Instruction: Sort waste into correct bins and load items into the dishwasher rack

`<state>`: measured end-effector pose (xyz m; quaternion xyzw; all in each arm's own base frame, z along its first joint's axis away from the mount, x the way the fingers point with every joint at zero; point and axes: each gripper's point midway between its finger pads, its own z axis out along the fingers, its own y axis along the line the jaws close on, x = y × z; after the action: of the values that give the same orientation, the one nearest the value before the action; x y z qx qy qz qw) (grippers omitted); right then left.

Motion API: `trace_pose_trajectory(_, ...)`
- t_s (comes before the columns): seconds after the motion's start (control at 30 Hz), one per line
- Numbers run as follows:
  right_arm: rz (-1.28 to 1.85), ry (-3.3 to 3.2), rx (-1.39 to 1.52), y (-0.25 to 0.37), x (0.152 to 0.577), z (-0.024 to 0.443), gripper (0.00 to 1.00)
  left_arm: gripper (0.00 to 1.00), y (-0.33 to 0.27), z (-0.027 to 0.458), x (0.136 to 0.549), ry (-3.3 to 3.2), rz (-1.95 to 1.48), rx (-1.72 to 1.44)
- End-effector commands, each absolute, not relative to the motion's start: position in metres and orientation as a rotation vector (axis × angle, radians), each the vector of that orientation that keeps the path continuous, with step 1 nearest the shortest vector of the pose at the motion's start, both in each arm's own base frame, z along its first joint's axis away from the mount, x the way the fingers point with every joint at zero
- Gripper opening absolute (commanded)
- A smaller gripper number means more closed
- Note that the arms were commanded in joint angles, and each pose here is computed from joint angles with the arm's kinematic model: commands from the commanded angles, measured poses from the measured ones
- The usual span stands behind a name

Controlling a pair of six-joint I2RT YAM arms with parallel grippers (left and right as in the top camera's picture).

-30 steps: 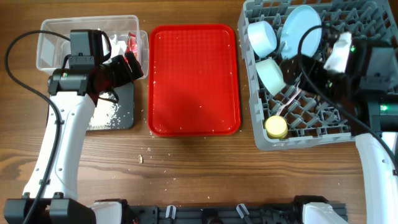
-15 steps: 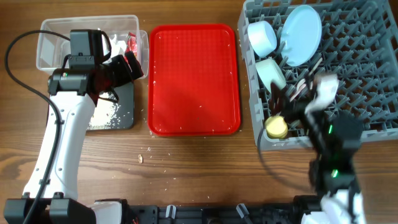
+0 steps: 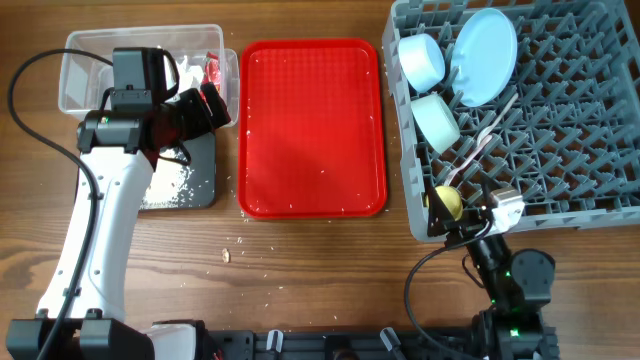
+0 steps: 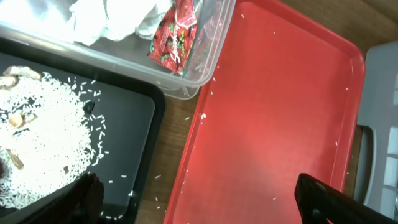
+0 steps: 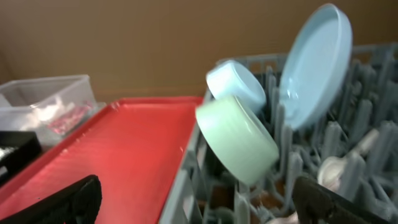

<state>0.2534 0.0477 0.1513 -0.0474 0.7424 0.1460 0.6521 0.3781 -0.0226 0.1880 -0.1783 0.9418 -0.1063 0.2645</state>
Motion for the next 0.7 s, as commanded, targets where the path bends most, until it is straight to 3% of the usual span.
trace_pose_trajectory(0.0,0.302,1.674,-0.11,0.045,0.249,0.153,1.0,1.0,-0.02,0.19,0.38,2.536,-0.28,-0.492)
trace_pose_trajectory(0.2,0.289,1.538,-0.129,0.045,0.241,0.183,1.0,1.0,-0.02,0.19,0.38,2.536,-0.28,-0.492)
trace_pose_trajectory(0.67,0.291,1.564,-0.125,0.045,0.242,0.177,0.99,1.0,-0.02,0.19,0.38,2.536,-0.28,-0.492)
